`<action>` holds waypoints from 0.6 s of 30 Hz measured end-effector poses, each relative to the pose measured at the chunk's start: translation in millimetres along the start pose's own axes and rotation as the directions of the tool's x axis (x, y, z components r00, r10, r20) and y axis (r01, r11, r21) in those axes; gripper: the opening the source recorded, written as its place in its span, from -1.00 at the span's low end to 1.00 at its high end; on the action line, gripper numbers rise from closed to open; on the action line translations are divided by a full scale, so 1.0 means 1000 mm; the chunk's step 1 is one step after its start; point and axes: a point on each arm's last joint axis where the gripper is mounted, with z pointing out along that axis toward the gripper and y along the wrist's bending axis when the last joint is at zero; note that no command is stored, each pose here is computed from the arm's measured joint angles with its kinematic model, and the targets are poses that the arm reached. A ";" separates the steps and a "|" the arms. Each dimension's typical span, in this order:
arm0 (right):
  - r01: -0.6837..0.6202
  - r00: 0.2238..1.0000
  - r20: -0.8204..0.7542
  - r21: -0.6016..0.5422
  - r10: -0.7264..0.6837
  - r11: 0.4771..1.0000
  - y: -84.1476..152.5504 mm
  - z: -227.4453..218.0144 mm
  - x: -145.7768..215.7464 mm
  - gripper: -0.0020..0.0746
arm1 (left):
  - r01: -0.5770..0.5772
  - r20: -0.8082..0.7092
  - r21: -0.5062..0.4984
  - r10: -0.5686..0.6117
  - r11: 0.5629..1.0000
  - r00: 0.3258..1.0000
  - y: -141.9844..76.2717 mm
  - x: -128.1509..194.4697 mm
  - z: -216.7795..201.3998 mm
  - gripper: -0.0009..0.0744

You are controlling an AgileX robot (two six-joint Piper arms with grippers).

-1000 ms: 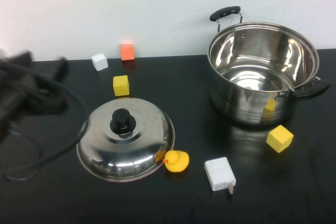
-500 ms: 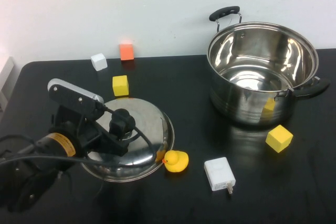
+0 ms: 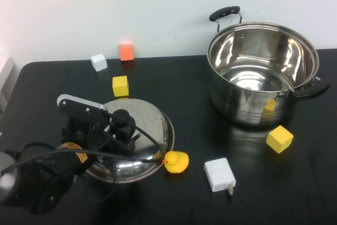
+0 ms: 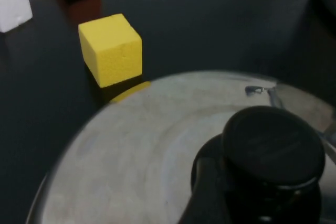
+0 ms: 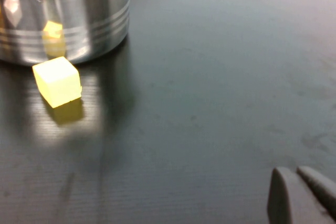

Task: Cover the pot
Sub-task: Pick up the pot lid

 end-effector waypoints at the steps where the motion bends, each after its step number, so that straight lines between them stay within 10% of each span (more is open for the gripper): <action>1: 0.000 1.000 0.000 0.000 0.000 1.000 0.000 0.000 0.000 -0.95 | -0.005 0.004 0.001 0.005 1.000 1.000 0.000 0.000 0.002 0.34; 7: -0.001 1.000 0.000 0.000 0.001 1.000 0.000 0.000 0.000 -0.95 | -0.034 0.047 0.002 0.033 0.999 0.998 0.001 0.002 0.007 -0.12; 18: -0.001 1.000 0.000 0.000 0.001 1.000 0.000 0.000 0.000 -0.95 | -0.023 0.176 0.013 0.020 1.000 0.984 -0.002 -0.024 -0.003 -0.12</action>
